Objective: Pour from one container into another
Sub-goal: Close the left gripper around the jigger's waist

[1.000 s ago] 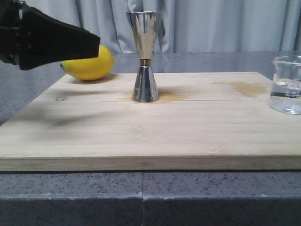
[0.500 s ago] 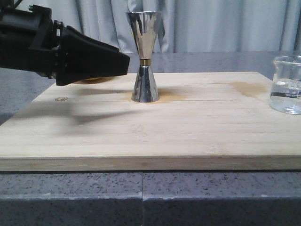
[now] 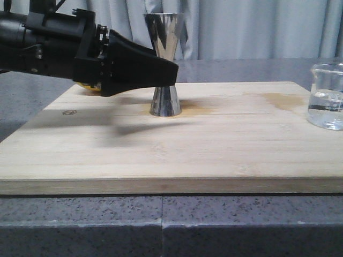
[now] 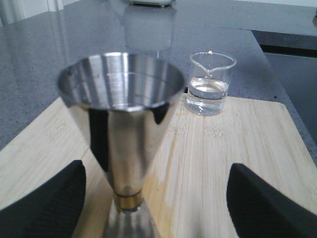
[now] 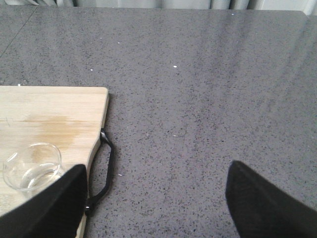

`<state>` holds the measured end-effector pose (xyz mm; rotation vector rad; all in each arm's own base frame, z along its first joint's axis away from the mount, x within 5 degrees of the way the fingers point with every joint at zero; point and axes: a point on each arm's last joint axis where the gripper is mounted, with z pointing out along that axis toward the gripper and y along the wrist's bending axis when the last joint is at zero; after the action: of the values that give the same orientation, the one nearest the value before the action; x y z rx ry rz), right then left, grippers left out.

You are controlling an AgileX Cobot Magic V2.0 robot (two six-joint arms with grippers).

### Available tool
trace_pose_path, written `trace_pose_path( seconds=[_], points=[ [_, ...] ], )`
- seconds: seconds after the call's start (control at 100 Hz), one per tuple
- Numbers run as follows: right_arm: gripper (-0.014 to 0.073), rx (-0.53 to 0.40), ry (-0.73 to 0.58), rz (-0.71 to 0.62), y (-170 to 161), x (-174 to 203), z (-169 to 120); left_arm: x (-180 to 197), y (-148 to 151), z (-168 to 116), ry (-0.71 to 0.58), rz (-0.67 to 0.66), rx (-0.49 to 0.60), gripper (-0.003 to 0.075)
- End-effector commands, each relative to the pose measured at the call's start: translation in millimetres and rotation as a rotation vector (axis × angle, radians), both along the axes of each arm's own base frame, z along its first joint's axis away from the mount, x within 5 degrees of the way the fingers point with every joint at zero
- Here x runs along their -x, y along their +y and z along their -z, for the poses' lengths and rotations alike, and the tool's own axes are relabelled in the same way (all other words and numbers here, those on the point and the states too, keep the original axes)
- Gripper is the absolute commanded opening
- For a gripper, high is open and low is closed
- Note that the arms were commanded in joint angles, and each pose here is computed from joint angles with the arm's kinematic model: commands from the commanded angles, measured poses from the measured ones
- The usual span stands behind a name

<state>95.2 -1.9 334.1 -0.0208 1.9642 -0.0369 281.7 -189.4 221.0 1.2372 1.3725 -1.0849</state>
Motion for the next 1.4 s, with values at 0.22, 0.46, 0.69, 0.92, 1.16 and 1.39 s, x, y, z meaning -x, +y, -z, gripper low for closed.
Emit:
trace_pose_path(
  seconds=[0.22, 0.46, 0.69, 0.92, 1.16, 1.39],
  points=[
    [0.0526, 0.016, -0.093, 0.006, -1, -3, -17, 3, -8, -31, -0.049, 0.049, 0.155, 0.0534],
    [0.0526, 0.018, -0.088, 0.006, -1, -3, -16, -7, -16, -23, -0.012, 0.062, 0.155, 0.0534],
    [0.0526, 0.023, -0.086, 0.007, -1, -3, -16, -8, -17, -23, -0.015, 0.059, 0.154, 0.0534],
    [0.0526, 0.026, -0.088, 0.007, -1, -3, -16, -9, -17, -21, -0.014, 0.053, 0.148, 0.0481],
    [0.0526, 0.026, -0.088, 0.007, -1, -3, -16, -9, -17, -22, -0.013, 0.056, 0.15, 0.0288],
    [0.0526, 0.026, -0.088, 0.007, -1, -3, -16, -9, -17, -22, -0.013, 0.058, 0.152, 0.018]
  ],
)
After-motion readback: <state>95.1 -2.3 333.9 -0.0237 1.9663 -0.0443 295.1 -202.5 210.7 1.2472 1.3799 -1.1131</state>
